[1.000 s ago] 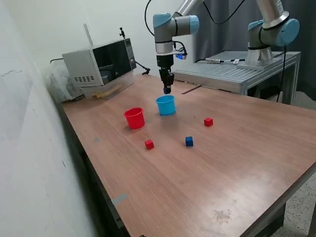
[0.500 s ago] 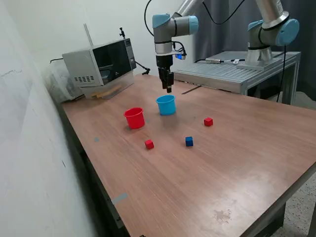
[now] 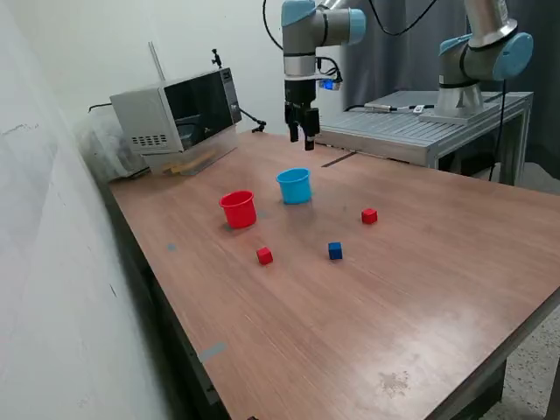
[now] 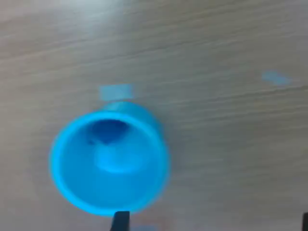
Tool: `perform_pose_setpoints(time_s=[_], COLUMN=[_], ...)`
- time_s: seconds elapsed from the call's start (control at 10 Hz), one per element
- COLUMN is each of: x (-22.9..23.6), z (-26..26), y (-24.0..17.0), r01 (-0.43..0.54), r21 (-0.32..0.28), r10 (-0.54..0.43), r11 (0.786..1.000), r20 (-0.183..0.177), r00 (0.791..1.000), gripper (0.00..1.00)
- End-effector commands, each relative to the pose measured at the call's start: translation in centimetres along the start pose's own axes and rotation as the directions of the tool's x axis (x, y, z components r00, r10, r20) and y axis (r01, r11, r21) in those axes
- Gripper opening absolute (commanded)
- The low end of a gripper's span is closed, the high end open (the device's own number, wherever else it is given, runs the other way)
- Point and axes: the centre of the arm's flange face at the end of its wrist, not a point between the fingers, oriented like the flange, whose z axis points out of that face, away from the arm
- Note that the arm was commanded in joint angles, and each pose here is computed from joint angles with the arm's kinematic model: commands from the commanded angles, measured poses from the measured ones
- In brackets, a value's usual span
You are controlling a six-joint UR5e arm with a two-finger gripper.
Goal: Place red objects in the red bin, and blue objects in the blue bin.
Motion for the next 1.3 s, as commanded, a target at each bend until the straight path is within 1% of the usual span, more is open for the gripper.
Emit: perform_pose_setpoints(time_s=[0.0,0.1,0.2,0.3,0.5,0.6,0.7,0.8,1.0,1.1,1.2], x=[8.6,11.8,14.9,16.4,18.4,18.6,19.0,19.5,19.9,19.4,17.3], z=[-8.1,-11.0,-12.8,-13.1,-13.2,-12.0,-9.3,-5.9,-1.2,1.1,3.4], y=[-3.9,-5.9,-7.9,-8.9,-10.1,-9.9,-9.5,-8.9,-7.1,-5.7,-4.1], r01=[0.152,0.211,0.27,0.295,0.306,0.281,0.265,0.265,0.254,0.238,0.198], r21=[-0.037,-0.068,-0.086,-0.088,-0.089,-0.071,-0.028,0.022,0.014,0.032,0.055], r10=[-0.153,-0.213,-0.275,-0.3,-0.311,-0.286,-0.266,-0.263,-0.253,-0.236,-0.196], r11=[0.988,0.975,0.959,0.952,0.948,0.957,0.964,0.964,0.967,0.971,0.979], r20=[-0.025,-0.034,-0.043,-0.048,-0.056,-0.057,-0.058,-0.055,-0.052,-0.049,-0.041], r00=[0.988,0.976,0.961,0.953,0.949,0.957,0.962,0.963,0.966,0.97,0.98], gripper=[1.0,1.0,1.0,1.0,1.0,1.0,1.0,1.0,1.0,1.0,1.0])
